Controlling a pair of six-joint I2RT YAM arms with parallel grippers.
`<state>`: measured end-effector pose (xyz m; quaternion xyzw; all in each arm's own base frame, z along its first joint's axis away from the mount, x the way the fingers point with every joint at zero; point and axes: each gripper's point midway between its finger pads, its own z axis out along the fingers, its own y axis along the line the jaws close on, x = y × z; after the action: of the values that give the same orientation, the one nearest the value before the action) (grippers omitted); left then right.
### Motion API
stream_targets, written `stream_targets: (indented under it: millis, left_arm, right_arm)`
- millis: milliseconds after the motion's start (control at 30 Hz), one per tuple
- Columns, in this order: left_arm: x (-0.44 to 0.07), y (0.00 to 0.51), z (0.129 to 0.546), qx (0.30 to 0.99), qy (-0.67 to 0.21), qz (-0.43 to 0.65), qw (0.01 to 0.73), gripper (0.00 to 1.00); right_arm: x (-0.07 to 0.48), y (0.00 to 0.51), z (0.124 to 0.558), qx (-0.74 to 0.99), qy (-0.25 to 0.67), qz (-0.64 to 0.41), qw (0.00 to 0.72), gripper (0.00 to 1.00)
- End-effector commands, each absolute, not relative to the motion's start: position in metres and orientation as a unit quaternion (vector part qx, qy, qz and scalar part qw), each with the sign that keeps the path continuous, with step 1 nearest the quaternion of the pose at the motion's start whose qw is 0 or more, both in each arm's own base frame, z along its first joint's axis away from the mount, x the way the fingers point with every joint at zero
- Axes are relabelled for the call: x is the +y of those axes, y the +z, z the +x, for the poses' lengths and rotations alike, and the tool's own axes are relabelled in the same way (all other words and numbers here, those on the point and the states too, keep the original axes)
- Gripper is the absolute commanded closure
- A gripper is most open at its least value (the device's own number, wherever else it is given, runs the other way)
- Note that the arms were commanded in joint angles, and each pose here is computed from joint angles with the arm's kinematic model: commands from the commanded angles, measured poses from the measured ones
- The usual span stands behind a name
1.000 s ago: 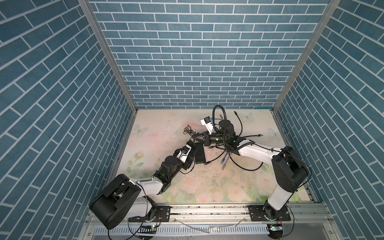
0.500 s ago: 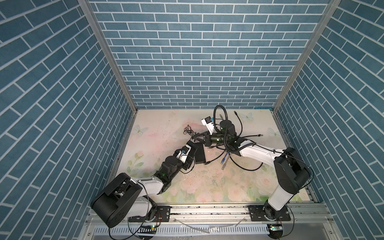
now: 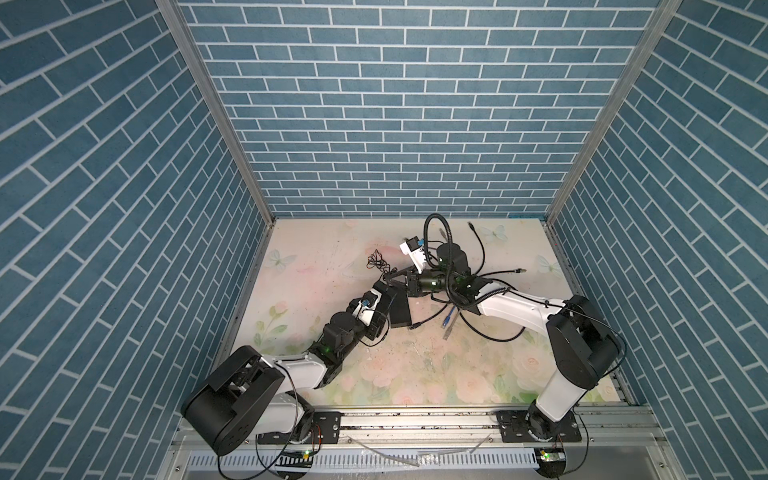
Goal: Insert the plug into the switch port
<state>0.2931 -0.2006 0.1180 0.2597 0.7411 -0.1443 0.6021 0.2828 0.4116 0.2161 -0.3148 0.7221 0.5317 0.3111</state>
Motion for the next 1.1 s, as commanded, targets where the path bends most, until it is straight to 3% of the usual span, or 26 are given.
stream_targets:
  millis: [0, 1067]
  left_arm:
    - [-0.202, 0.143, 0.295, 0.718, -0.160, 0.242, 0.633, 0.54]
    - [-0.204, 0.152, 0.295, 0.708, -0.177, 0.231, 0.644, 0.54]
  right_arm:
    - [0.411, 0.194, 0.278, 0.733, 0.510, -0.329, 0.308, 1.00]
    - [0.417, 0.201, 0.268, 0.720, 0.504, -0.350, 0.325, 1.00]
